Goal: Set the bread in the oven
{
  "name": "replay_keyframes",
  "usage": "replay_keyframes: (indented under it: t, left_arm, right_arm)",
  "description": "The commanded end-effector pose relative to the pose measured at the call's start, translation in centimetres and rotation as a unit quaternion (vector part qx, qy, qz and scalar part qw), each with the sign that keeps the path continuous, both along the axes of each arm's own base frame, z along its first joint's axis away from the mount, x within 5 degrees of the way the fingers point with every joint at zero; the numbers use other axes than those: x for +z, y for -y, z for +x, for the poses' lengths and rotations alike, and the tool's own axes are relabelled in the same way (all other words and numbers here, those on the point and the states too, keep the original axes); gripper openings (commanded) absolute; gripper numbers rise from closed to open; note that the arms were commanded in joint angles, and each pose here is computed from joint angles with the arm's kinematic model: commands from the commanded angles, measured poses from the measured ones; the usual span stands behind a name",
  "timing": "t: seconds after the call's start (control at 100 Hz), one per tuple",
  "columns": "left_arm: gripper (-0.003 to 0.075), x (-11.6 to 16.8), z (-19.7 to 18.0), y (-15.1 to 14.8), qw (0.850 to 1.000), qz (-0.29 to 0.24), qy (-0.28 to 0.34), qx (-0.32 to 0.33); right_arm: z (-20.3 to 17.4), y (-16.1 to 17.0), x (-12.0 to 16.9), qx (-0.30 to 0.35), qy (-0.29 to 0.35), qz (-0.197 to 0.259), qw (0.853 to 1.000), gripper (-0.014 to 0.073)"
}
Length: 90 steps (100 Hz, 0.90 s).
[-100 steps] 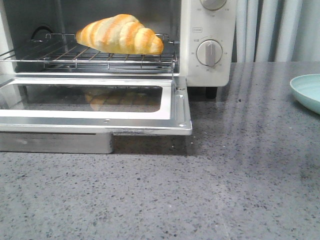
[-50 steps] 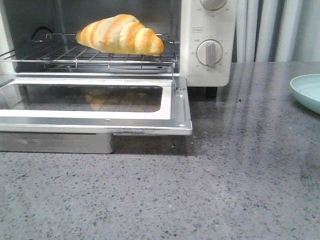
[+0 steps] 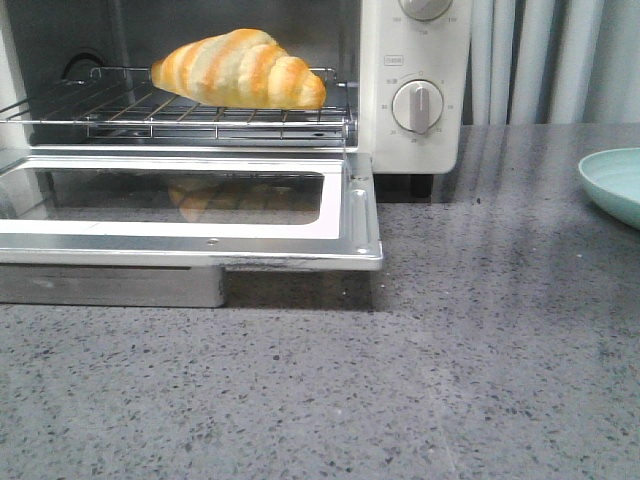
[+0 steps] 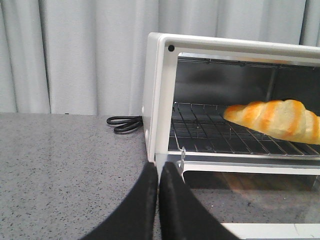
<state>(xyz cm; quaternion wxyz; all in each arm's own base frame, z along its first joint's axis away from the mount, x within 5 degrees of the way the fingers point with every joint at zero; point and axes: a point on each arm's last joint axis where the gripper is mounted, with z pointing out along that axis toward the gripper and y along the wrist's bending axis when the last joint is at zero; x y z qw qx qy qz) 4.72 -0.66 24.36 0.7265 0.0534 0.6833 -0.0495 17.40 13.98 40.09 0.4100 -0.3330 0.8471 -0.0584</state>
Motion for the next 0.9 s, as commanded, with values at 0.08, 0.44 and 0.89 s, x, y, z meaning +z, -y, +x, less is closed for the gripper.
replay_keyframes:
  t: [0.08,0.44,0.89]
  left_arm:
    - [-0.0021,1.7,-0.7,-0.1,0.998,-0.014,0.069,-0.002]
    - [-0.0021,1.7,-0.7,-0.1,0.998,-0.014,0.069,-0.002]
    - [-0.0021,1.7,-0.7,-0.1,0.998,-0.014,0.069,-0.002]
  right_arm:
    - [-1.4,3.5,-1.5,-0.033,0.041,0.06,0.997,0.0309]
    - [-4.7,8.4,-8.5,-0.071,0.052,0.156,0.984,0.0309]
    - [-10.1,10.5,-17.0,-0.013,0.159,0.298,0.941,0.0309]
